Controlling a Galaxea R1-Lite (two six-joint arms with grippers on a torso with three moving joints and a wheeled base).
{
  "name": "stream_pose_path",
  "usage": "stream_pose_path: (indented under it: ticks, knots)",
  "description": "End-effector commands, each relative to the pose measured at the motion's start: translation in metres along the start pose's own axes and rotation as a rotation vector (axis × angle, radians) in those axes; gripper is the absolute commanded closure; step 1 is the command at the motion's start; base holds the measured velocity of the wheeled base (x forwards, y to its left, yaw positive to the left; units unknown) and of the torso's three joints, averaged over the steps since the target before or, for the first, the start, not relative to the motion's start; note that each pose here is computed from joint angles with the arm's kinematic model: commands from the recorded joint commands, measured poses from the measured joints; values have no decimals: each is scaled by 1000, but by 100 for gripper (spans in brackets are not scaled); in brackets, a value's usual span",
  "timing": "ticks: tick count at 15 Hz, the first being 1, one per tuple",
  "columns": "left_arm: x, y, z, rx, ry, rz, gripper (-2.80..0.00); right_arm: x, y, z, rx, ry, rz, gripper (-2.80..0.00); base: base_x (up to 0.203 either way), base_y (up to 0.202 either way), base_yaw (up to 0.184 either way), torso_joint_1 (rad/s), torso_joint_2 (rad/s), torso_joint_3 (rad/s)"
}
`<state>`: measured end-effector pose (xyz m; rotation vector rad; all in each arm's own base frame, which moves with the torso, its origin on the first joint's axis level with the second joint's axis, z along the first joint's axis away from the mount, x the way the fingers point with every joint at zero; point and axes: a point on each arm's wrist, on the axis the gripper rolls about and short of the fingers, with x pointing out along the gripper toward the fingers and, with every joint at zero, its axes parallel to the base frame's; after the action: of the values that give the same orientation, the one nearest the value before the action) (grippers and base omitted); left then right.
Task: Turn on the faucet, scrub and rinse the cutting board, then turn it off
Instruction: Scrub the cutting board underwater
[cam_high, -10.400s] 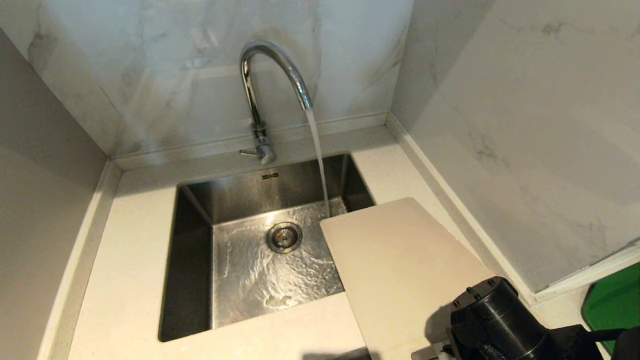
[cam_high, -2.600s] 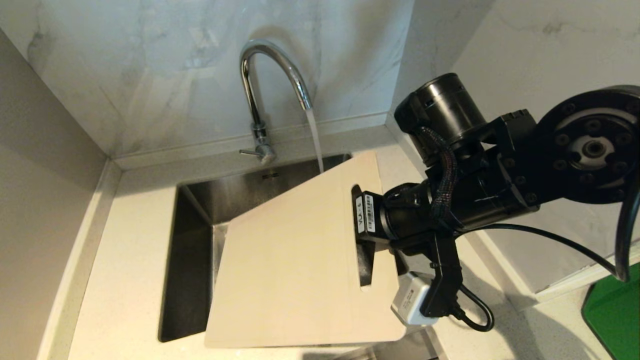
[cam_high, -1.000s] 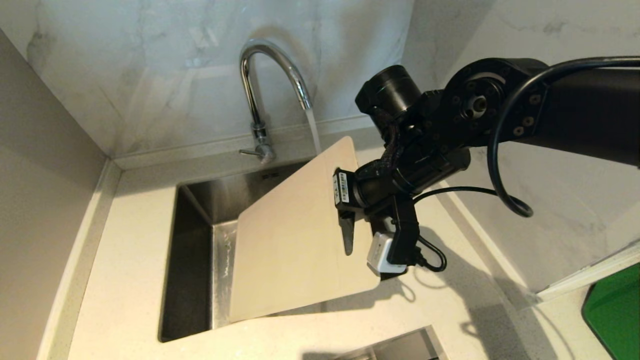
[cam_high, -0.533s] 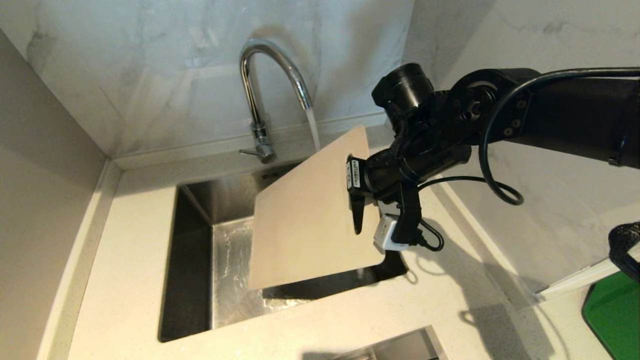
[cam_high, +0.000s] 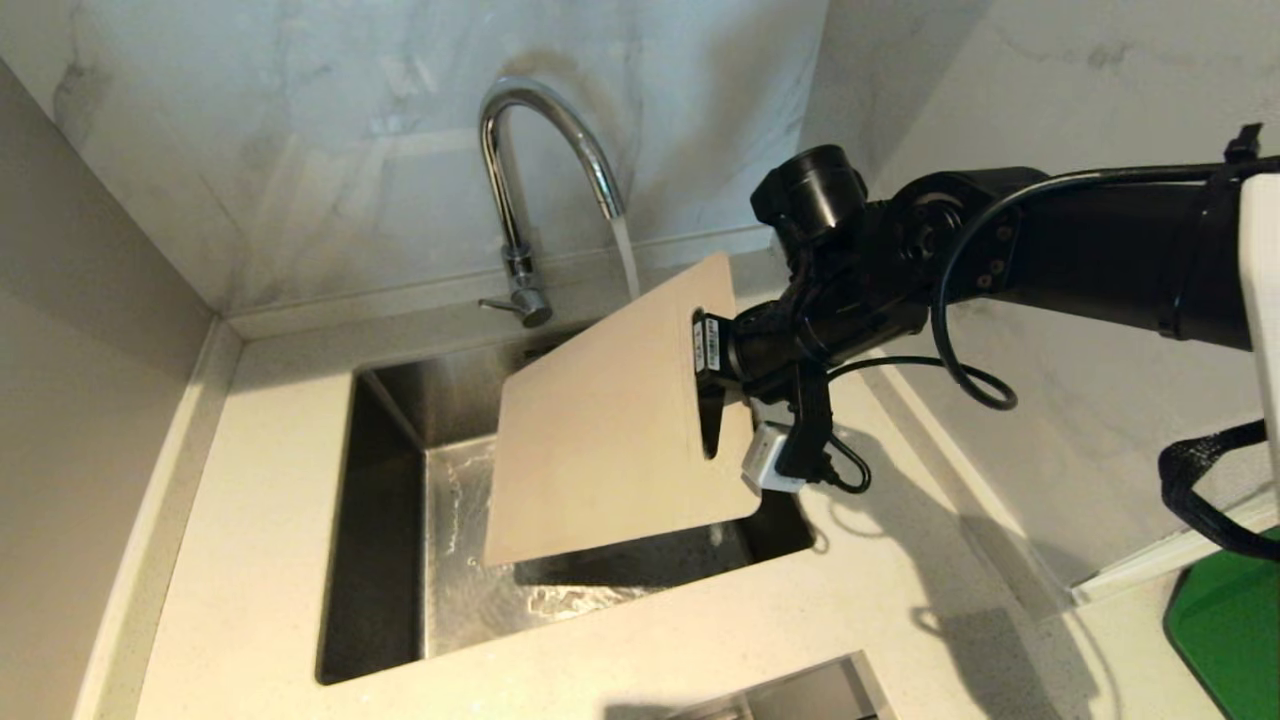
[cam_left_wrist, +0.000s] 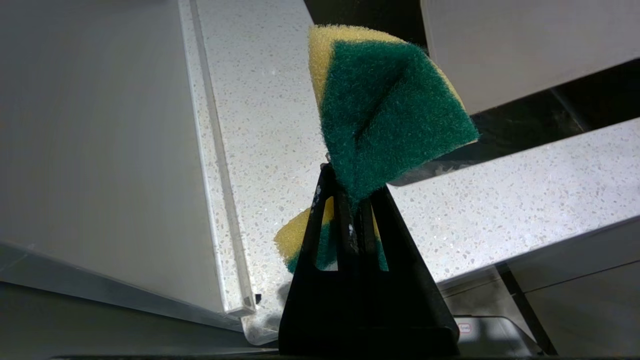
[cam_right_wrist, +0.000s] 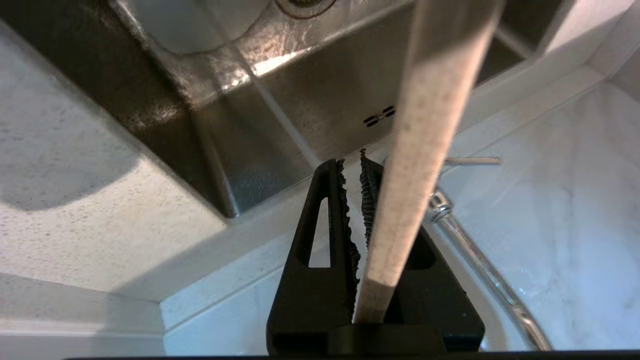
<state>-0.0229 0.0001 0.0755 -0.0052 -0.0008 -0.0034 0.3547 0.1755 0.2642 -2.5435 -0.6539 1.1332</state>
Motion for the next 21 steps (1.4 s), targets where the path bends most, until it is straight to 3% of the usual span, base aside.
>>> stream_pose_path:
  ticks: [1, 10, 21]
  knots:
    - [0, 0, -1, -1, 2, 0, 0, 10, 9, -2, -4, -6, 4, 0, 0, 0, 0, 0, 0, 0]
    - [0, 0, 0, -1, 1, 0, 0, 45, 19, -8, -10, 17, -122, 0, 0, 0, 0, 0, 0, 0]
    - [0, 0, 0, -1, 1, 0, 0, 58, 33, -15, -4, 61, -126, 0, 0, 0, 0, 0, 0, 0]
